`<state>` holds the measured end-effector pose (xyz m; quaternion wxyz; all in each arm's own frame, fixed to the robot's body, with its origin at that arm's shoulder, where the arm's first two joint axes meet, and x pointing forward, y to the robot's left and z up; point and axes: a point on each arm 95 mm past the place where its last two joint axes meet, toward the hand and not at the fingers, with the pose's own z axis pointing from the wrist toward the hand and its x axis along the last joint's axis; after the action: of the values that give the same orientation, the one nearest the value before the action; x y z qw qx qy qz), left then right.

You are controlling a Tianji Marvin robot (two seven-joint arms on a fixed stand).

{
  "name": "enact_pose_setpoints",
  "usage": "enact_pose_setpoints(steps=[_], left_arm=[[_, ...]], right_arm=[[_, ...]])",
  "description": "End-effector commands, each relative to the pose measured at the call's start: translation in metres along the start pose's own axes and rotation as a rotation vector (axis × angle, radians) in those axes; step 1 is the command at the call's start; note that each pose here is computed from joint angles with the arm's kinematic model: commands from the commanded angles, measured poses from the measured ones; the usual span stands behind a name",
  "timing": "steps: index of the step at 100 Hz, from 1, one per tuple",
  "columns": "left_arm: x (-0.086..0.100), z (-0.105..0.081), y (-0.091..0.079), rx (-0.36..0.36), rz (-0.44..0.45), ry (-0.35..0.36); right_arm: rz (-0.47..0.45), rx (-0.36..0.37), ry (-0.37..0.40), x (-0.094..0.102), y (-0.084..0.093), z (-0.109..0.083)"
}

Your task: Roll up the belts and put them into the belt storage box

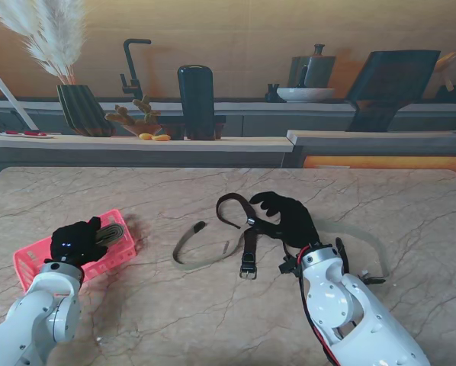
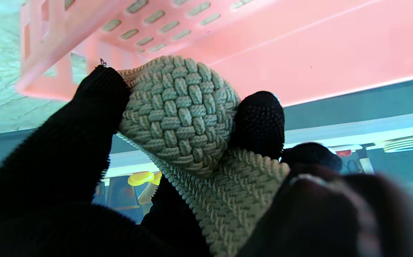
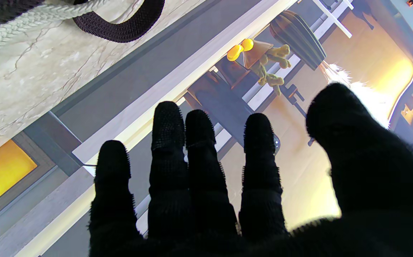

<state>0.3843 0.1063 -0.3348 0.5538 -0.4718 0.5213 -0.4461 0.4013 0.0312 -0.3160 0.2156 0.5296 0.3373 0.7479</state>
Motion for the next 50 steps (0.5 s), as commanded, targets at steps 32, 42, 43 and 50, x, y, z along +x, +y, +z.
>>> enact_pose_setpoints(steps=[32, 42, 43, 50], left_arm=[[0.004, 0.008, 0.017, -0.032, -0.063, -0.062], [0.005, 0.008, 0.020, -0.041, -0.104, -0.082], [0.005, 0.008, 0.021, -0.042, -0.109, -0.085], [0.006, 0.009, 0.024, -0.051, -0.133, -0.099]], right_arm=[[0.004, 0.008, -0.009, 0.002, -0.003, -0.001], [0.006, 0.009, -0.013, 0.001, -0.004, -0.001], [0.006, 0.009, -0.013, 0.001, -0.004, -0.001], [0.007, 0.010, -0.016, 0.001, -0.004, 0.000]])
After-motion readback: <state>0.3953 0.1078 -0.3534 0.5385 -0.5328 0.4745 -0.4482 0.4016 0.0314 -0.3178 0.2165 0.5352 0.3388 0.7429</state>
